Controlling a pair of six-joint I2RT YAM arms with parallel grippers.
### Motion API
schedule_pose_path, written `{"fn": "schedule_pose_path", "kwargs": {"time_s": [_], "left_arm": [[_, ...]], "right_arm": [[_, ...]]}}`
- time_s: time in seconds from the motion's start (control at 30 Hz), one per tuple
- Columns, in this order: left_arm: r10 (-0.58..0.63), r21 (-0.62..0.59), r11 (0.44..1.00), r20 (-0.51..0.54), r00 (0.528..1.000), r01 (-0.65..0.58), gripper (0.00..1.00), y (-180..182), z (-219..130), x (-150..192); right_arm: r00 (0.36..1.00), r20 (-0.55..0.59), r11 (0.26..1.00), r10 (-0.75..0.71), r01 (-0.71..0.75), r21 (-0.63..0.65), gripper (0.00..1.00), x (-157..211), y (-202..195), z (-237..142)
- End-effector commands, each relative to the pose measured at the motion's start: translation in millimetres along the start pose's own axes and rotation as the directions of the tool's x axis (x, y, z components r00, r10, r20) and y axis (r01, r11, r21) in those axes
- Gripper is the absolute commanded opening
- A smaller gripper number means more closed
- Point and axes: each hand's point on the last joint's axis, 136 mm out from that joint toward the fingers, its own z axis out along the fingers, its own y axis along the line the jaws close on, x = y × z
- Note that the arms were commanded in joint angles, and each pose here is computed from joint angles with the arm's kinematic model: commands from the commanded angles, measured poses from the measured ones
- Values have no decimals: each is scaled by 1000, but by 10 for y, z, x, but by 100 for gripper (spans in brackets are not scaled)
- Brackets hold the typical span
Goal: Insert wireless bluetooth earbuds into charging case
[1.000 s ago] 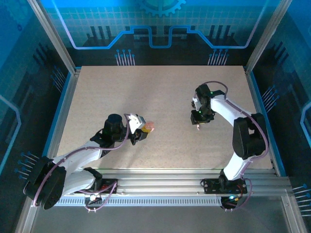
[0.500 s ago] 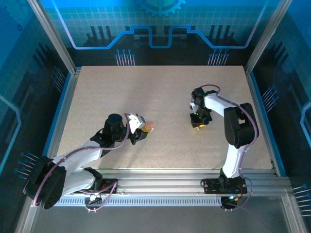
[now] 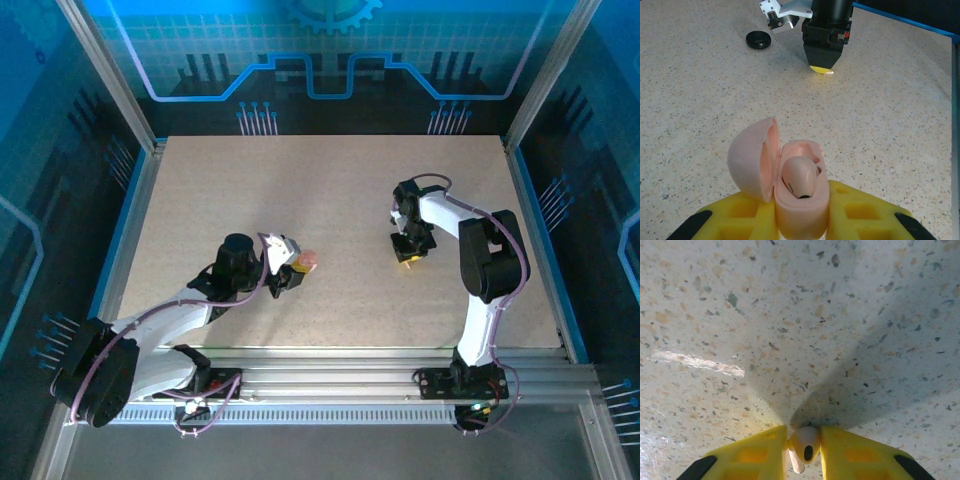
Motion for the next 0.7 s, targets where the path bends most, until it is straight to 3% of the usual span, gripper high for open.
{"fn": "schedule_pose_path", "kwargs": {"time_s": [0.0,0.37,0.67], "left_arm": [[20,3,1000,20,1000,-20,23,-7,2,-148],[34,27,999,23,999,-34,23,-82,10,-195],[37,52,998,3,999,-37,23,-152,188,-238]], "right_arm": [[1000,-15,1000,5,-5,14,23,2,-62,23],[997,66,999,33,-33,-7,22,36,-37,-118],[974,216,995,76,-62,-73,22,100,43,-387]]}}
